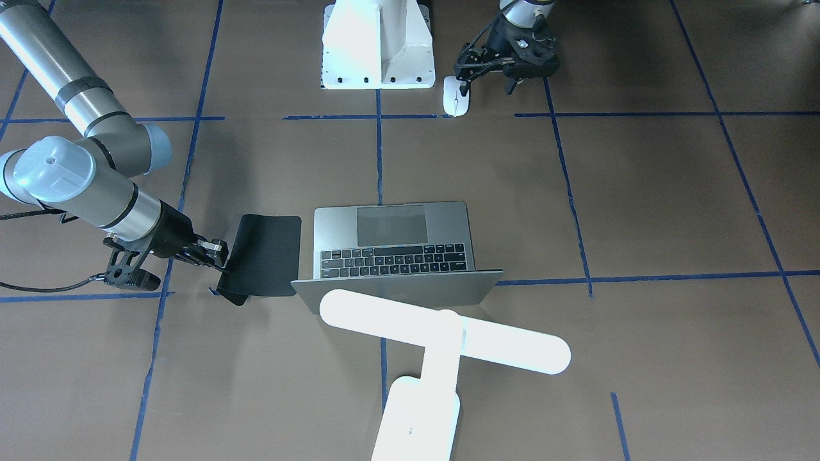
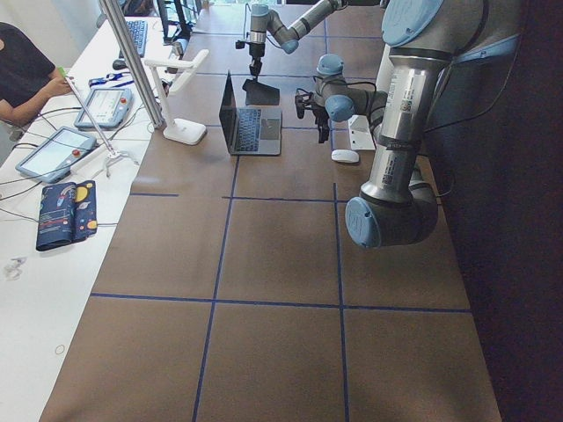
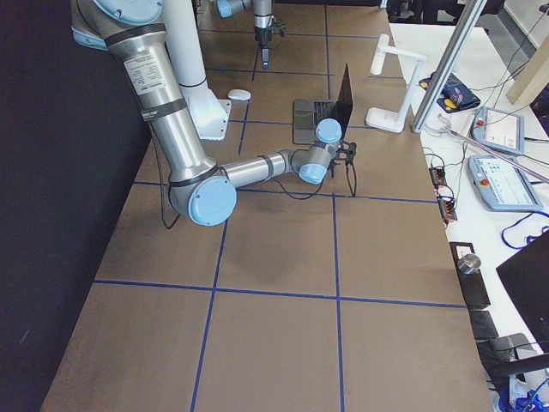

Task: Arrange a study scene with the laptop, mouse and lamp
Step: 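Set the mouse pad down beside the laptop while the left gripper reaches the white mouse, then grasp the white mouse with the left gripper while the right gripper draws back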

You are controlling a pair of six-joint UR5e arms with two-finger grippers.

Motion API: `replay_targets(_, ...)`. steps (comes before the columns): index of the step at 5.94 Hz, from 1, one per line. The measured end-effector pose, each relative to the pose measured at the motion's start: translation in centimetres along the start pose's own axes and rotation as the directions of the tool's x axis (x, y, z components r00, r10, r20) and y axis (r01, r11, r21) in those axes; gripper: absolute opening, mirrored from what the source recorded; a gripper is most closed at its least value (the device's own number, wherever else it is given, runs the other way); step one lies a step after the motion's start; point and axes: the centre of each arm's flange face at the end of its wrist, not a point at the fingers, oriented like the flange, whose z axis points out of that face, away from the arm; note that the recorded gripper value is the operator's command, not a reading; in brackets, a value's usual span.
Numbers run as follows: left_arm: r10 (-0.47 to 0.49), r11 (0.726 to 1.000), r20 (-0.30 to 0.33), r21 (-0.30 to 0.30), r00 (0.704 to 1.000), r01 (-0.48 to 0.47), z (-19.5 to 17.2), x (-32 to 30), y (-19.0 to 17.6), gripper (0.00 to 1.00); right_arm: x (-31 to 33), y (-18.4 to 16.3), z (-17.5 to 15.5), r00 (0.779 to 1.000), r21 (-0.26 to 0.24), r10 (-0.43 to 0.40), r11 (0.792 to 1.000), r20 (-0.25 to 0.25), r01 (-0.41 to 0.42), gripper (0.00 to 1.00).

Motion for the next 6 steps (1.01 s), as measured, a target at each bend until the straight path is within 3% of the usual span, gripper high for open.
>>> replay_targets(1,0.033,0.999,0.032,-0.002,0.999,-0.033,1.1,0.2,1.7,1.0,-0.4,-0.1,0.2,1.0,0.0,-0.003,1.0,0.001,0.003,0.99)
replay_targets(4,0.125,0.992,0.097,-0.039,0.987,-0.122,3.1,0.2,4.4,1.0,-0.3,-0.7,-0.4,1.0,0.014,-0.003,1.0,0.0,0.003,1.0)
replay_targets(6,0.209,0.977,0.131,-0.062,0.969,-0.203,5.7,0.7,7.0,1.0,0.9,-2.3,-3.1,1.0,0.001,0.024,1.0,0.015,-0.024,1.0)
